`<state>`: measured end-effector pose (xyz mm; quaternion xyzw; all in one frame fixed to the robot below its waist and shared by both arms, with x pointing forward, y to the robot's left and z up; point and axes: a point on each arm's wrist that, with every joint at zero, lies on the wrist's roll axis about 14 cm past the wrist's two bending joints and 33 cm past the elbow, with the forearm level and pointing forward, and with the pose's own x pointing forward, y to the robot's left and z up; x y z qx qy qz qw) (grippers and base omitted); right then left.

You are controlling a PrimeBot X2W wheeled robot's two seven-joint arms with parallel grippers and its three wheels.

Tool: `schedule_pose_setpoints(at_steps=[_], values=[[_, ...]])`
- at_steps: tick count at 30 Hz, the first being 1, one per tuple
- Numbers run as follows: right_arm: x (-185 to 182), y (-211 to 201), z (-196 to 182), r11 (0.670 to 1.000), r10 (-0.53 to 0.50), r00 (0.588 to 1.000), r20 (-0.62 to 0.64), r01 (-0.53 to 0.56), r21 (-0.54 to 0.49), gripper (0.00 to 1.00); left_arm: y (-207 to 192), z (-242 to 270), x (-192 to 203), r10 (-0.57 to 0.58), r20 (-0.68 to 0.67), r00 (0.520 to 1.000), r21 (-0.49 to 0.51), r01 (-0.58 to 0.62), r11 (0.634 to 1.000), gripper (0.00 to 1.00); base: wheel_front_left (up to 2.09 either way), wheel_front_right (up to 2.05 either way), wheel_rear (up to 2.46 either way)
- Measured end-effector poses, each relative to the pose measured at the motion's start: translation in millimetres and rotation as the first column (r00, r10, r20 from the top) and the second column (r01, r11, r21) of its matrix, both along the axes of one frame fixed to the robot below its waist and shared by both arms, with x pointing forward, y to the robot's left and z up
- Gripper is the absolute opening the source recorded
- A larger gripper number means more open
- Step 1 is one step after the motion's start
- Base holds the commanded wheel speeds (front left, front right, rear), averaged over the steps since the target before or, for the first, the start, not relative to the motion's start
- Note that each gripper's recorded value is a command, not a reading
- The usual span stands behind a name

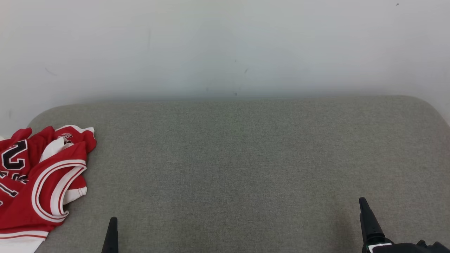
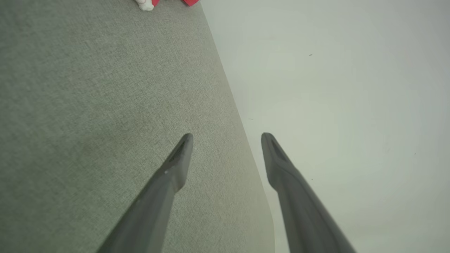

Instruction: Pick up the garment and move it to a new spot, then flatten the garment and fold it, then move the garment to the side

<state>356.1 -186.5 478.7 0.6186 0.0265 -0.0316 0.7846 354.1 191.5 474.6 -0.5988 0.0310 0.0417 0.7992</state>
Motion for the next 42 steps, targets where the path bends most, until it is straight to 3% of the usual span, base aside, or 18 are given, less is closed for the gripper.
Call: schedule_pose_setpoints(at_steps=[12,23,31,37,42], values=[[-7,1,0,0.984,0.007,1.0,0.006,-0.006,-0.181,1.0,-5,2,-10,-0.028,-0.002,1.0,0.252,0.027,0.967,1.0,0.0,0.0,0.0],[-14,7,-2,0.934,0.038,0.999,0.001,-0.035,-0.356,1.0,-9,5,-19,-0.058,0.008,0.998,0.45,0.048,0.892,1.0,0.0,0.0,0.0],[-18,10,-3,0.877,0.056,0.998,0.003,-0.047,-0.478,1.0,-12,6,-24,-0.078,0.016,0.997,0.557,0.056,0.829,1.0,0.0,0.0,0.0],[-23,12,-11,0.809,0.075,0.997,-0.022,-0.074,-0.583,1.0,-15,7,-27,-0.101,0.021,0.995,0.645,0.064,0.762,1.0,0.0,0.0,0.0],[-24,12,-14,0.774,0.081,0.996,-0.03,-0.082,-0.628,1.0,-17,9,-28,-0.119,0.026,0.993,0.705,0.066,0.706,1.0,0.0,0.0,0.0]])
